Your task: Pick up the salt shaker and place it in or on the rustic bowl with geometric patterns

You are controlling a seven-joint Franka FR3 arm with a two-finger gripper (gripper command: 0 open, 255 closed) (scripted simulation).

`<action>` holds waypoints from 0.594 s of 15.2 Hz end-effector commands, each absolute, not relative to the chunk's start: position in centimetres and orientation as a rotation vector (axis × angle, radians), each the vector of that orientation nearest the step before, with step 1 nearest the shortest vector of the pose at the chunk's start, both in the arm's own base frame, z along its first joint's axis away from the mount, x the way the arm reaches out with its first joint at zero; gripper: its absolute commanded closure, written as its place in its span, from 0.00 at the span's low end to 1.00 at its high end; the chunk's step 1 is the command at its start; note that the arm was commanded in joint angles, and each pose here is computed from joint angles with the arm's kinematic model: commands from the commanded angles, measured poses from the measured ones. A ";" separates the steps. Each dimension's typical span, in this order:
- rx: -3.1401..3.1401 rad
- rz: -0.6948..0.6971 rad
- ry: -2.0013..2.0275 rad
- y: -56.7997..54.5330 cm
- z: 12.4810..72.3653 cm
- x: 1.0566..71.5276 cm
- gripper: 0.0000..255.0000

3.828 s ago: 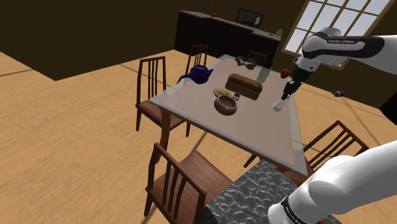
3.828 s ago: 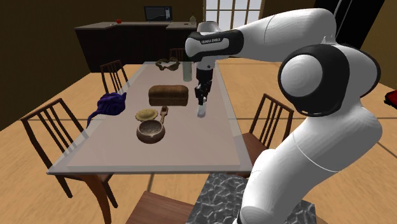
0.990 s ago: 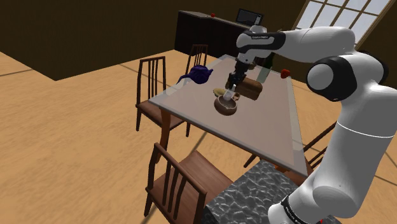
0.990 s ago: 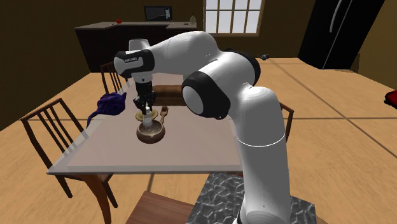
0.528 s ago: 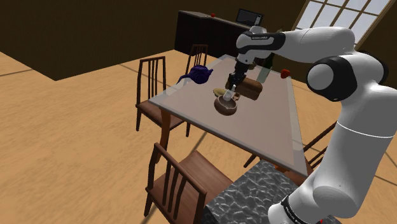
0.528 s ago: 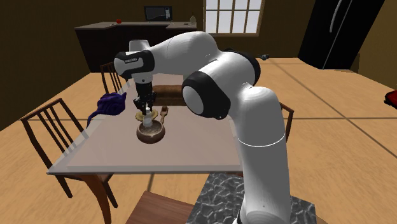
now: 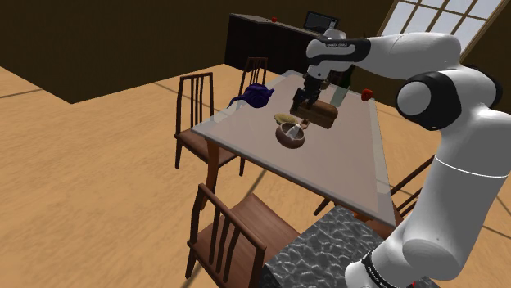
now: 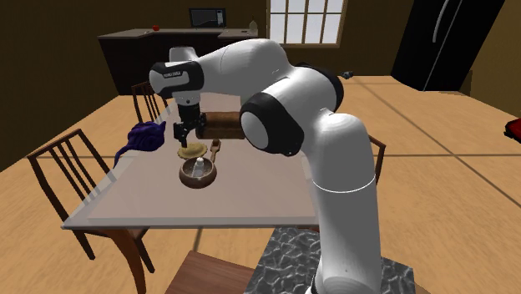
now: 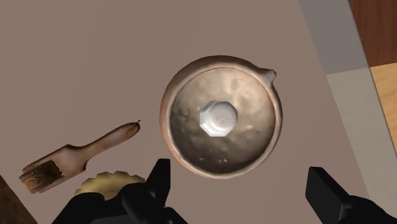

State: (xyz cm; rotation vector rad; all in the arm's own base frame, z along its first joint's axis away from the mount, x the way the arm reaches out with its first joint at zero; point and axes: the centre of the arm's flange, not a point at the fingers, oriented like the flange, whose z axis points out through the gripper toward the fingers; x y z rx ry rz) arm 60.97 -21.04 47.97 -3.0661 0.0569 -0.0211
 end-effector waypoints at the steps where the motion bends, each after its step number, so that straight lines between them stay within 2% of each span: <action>1: -3.066 -0.020 0.057 -21.1 50.4 61.1 0.00; 9: -3.066 -0.020 0.057 -21.2 51.4 61.1 0.00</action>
